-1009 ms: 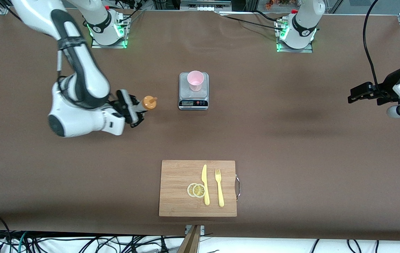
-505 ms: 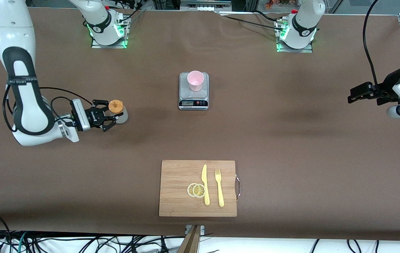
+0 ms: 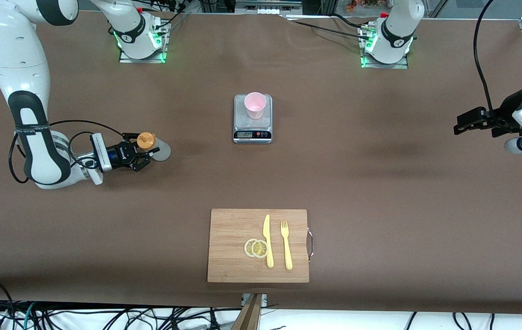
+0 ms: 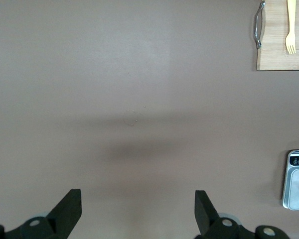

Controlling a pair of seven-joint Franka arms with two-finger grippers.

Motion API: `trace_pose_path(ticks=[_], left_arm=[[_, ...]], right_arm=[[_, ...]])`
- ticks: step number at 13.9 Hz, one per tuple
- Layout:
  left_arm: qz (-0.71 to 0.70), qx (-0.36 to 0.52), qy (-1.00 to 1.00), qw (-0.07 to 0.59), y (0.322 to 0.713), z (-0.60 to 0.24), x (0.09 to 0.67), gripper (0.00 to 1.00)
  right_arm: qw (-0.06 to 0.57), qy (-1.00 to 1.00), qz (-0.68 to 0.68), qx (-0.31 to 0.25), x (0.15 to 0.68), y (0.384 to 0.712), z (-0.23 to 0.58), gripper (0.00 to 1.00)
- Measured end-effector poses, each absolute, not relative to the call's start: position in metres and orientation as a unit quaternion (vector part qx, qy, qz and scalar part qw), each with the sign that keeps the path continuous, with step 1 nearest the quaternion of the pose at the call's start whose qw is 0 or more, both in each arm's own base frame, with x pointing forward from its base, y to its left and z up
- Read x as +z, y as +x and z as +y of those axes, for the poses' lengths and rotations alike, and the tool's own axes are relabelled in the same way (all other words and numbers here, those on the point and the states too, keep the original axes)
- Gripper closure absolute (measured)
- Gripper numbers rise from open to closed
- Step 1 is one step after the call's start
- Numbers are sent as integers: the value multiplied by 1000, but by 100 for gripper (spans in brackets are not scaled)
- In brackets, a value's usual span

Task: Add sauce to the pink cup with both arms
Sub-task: 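Lower the bottle to the table and open the right gripper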

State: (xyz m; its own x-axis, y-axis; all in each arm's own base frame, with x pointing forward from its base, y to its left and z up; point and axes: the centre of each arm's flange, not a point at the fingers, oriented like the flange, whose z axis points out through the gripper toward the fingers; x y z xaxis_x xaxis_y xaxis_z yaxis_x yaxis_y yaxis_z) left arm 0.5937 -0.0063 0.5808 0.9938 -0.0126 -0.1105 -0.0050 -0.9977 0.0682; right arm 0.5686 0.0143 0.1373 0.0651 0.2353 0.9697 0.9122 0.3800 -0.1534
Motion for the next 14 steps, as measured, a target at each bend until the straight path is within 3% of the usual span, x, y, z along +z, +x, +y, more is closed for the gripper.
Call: trace_pose_path(ticks=[11,13,14], left_arm=[[-4,-56,998,34,594,-6,581,0],[-4,-56,998,34,594,-6,581,0],[-4,-56,998,34,594,-6,581,0]], right_arm=[[558,-478,-615,-285,120,562,1,66],[559,-481,-618,-271,122,563,-1,52],[558,-486,-622,-255,122,563,-5,41]])
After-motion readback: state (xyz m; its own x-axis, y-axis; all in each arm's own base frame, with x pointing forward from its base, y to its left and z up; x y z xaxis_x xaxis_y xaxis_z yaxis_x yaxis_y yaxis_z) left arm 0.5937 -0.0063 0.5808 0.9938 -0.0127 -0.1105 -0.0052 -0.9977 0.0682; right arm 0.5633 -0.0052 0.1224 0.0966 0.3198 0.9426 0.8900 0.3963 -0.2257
